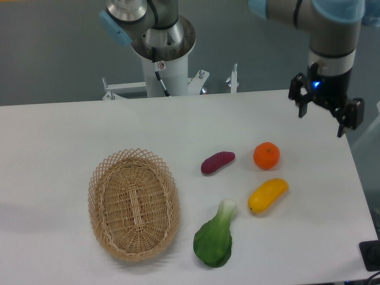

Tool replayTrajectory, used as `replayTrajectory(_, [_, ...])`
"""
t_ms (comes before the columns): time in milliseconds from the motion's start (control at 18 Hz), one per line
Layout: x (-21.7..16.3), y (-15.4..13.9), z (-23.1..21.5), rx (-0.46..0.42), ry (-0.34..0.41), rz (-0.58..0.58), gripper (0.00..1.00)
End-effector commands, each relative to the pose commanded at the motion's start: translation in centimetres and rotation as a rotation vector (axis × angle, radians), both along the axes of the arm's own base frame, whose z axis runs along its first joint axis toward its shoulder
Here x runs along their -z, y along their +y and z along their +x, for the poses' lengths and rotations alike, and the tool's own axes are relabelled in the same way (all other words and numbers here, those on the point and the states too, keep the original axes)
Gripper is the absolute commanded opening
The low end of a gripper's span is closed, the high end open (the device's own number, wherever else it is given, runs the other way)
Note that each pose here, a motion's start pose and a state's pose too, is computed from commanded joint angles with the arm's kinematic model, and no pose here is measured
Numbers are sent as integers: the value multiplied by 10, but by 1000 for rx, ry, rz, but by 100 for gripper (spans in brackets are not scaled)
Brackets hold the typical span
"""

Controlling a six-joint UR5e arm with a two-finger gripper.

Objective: Place the green vegetable on the table

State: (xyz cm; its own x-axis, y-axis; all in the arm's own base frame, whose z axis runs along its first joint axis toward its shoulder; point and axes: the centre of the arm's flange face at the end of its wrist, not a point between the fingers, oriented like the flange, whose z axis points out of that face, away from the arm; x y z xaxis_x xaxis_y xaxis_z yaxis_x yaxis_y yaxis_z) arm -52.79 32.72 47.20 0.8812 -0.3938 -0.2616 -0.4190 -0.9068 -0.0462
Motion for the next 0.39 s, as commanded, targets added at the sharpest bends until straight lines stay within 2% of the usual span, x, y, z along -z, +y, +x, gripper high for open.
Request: replayTrajectory(389, [-2,-2,-1,-1,-9,36,100])
